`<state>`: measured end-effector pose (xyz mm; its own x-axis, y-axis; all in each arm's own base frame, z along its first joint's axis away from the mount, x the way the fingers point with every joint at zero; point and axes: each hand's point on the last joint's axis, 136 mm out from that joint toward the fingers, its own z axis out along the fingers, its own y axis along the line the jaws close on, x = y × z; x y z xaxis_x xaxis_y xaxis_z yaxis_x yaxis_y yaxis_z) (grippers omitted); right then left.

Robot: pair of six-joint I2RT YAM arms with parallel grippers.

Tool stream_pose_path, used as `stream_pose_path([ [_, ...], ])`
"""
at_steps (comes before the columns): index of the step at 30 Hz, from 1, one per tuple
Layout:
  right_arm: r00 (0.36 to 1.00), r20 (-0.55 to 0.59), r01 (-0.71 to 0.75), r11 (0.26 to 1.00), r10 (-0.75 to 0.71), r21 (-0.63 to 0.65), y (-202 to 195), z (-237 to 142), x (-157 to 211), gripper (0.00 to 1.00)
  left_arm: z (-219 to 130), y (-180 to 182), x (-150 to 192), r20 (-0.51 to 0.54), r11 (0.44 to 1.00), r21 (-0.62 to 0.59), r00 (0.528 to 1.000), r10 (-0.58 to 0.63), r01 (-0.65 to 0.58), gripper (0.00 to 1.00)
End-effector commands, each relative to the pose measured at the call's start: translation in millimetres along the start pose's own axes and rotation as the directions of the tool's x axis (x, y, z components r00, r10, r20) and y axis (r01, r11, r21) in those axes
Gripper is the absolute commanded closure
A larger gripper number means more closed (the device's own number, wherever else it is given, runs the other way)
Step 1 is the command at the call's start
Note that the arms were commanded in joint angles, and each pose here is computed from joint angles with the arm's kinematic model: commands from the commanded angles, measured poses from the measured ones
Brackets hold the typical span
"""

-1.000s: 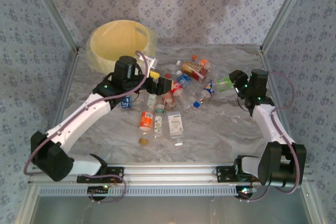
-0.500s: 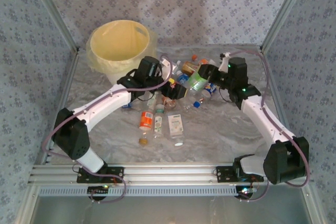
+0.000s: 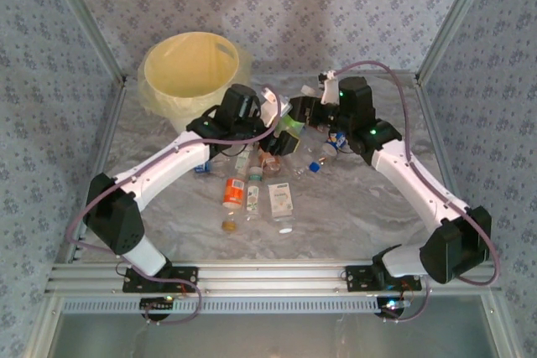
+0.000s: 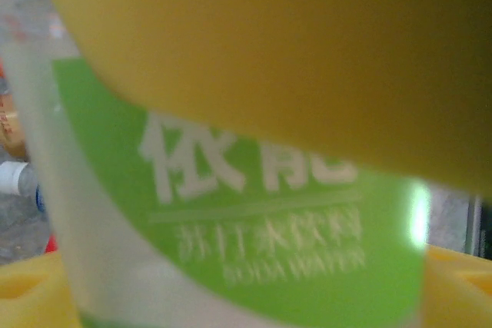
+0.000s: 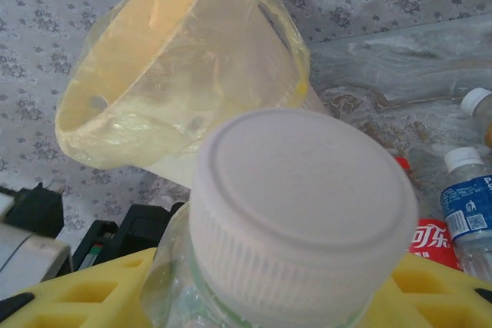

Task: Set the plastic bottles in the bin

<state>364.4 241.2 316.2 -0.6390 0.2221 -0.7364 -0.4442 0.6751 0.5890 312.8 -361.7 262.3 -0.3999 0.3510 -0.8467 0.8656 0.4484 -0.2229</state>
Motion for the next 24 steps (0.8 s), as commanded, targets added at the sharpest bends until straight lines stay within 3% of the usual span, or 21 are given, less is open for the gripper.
stream_pose_path([
  [1, 1.000, 0.008, 0.022, 0.999, -0.022, -0.039, 17.4, -1.0, -8.9, 0.52, 2.5, -3.6, -9.7, 0.017, 0.999, 0.012, 0.999, 0.031, -0.031, 0.29],
  [8, 1.000, 0.001, -0.010, 0.998, 0.010, -0.057, 19.7, 1.1, -8.4, 0.44, 4.6, -4.1, -5.2, 0.023, 1.000, 0.030, 1.000, 0.011, -0.011, 0.49],
  [16, 1.000, 0.026, -0.008, 0.996, 0.010, -0.086, 22.3, -0.3, -10.8, 0.29, 3.1, 8.5, -4.6, 0.039, 1.000, -0.026, 0.999, -0.012, 0.013, 0.51],
  [24, 0.988, 0.147, -0.028, 0.983, 0.055, -0.180, 23.5, -25.0, -27.1, 0.19, -1.4, 21.2, -0.5, 0.043, 0.996, -0.061, 0.997, -0.065, 0.068, 0.50],
])
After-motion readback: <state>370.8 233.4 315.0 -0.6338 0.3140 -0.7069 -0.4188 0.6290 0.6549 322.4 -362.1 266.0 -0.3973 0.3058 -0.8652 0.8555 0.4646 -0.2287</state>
